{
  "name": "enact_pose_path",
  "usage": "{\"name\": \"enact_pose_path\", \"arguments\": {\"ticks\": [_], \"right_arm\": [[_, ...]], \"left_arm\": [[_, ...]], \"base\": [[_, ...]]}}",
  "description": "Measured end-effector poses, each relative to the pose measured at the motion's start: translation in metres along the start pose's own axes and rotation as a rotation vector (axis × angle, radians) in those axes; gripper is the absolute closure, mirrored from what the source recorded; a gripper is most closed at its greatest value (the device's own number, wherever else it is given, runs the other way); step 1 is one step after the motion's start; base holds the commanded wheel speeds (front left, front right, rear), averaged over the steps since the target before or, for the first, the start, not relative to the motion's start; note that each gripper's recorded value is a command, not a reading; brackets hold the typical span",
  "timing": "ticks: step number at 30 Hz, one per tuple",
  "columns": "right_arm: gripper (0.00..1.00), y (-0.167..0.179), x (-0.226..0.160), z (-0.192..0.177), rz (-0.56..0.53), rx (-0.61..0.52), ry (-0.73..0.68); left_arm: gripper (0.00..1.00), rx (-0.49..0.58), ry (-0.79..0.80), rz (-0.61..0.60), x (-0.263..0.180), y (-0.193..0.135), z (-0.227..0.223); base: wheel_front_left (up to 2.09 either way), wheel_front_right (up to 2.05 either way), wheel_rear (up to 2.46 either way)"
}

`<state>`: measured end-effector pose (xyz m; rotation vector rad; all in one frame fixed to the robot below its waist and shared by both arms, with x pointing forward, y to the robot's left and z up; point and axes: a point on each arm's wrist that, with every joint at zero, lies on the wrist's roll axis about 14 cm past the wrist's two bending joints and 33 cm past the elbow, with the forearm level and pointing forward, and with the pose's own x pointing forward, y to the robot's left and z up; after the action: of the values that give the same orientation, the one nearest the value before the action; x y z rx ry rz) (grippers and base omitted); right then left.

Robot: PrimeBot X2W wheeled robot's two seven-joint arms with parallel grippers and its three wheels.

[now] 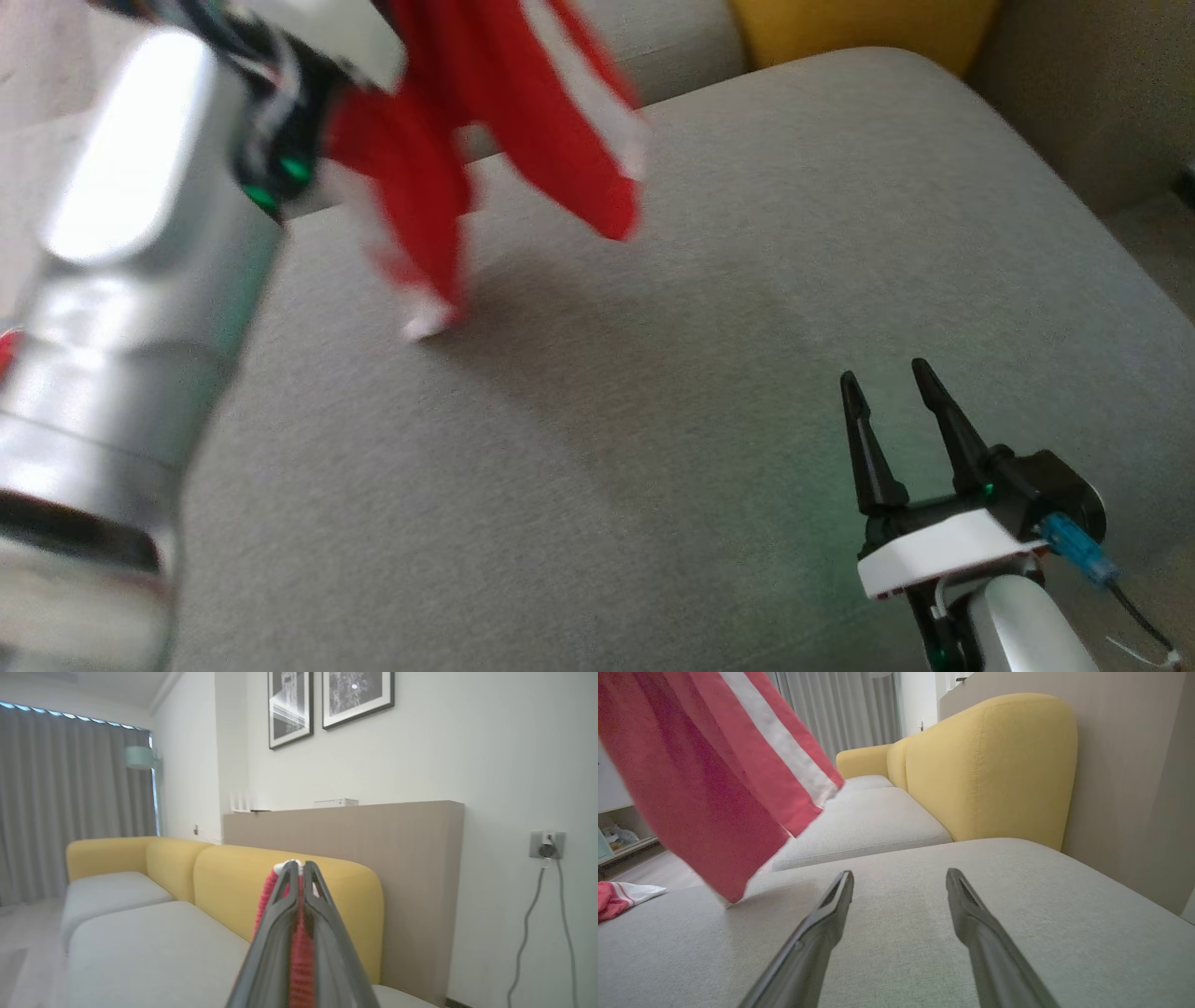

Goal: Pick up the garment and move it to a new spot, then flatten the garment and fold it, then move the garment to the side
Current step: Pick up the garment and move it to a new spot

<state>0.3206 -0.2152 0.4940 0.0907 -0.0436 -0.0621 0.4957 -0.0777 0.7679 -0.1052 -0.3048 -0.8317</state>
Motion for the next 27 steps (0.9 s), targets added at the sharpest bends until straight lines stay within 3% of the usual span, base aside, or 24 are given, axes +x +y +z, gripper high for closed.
{"name": "enact_pose_path", "arguments": {"ticks": [5, 11, 12, 14, 15, 16, 20, 27], "right_arm": [[0.00, -0.011, -0.006, 0.001, -0.038, 0.010, -0.004], [0.00, -0.003, 0.003, -0.011, -0.013, 0.014, 0.037], [0.00, -0.001, 0.005, -0.013, -0.006, 0.015, 0.042], [0.00, 0.005, 0.010, -0.016, 0.011, 0.012, 0.052], [0.00, 0.007, 0.012, -0.018, 0.021, 0.006, 0.058], [0.00, 0.009, 0.014, -0.019, 0.029, -0.001, 0.063], [0.00, 0.021, 0.019, -0.028, 0.072, -0.020, 0.088], [0.00, 0.052, 0.012, -0.050, 0.172, -0.030, 0.153]], "left_arm": [[1.00, -0.144, 0.083, -0.049, -0.009, -0.035, -0.069], [1.00, -0.259, 0.238, 0.006, -0.087, -0.047, -0.192], [0.88, -0.268, 0.269, 0.008, -0.102, -0.053, -0.207], [0.45, -0.319, 0.322, 0.036, -0.129, -0.063, -0.232], [0.06, -0.344, 0.338, 0.049, -0.141, -0.070, -0.239], [0.00, -0.361, 0.343, 0.058, -0.150, -0.076, -0.243], [0.00, -0.372, 0.340, 0.127, -0.186, -0.080, -0.246], [0.00, -0.305, 0.276, 0.379, -0.259, -0.049, -0.224]], "base": [[0.00, 0.00, 0.00], [0.00, 0.00, 0.00], [0.00, 0.00, 0.00], [0.00, 0.00, 0.00], [0.00, 0.00, 0.00], [0.00, 0.00, 0.00], [0.00, 0.00, 0.00], [0.00, 0.00, 0.00]]}}
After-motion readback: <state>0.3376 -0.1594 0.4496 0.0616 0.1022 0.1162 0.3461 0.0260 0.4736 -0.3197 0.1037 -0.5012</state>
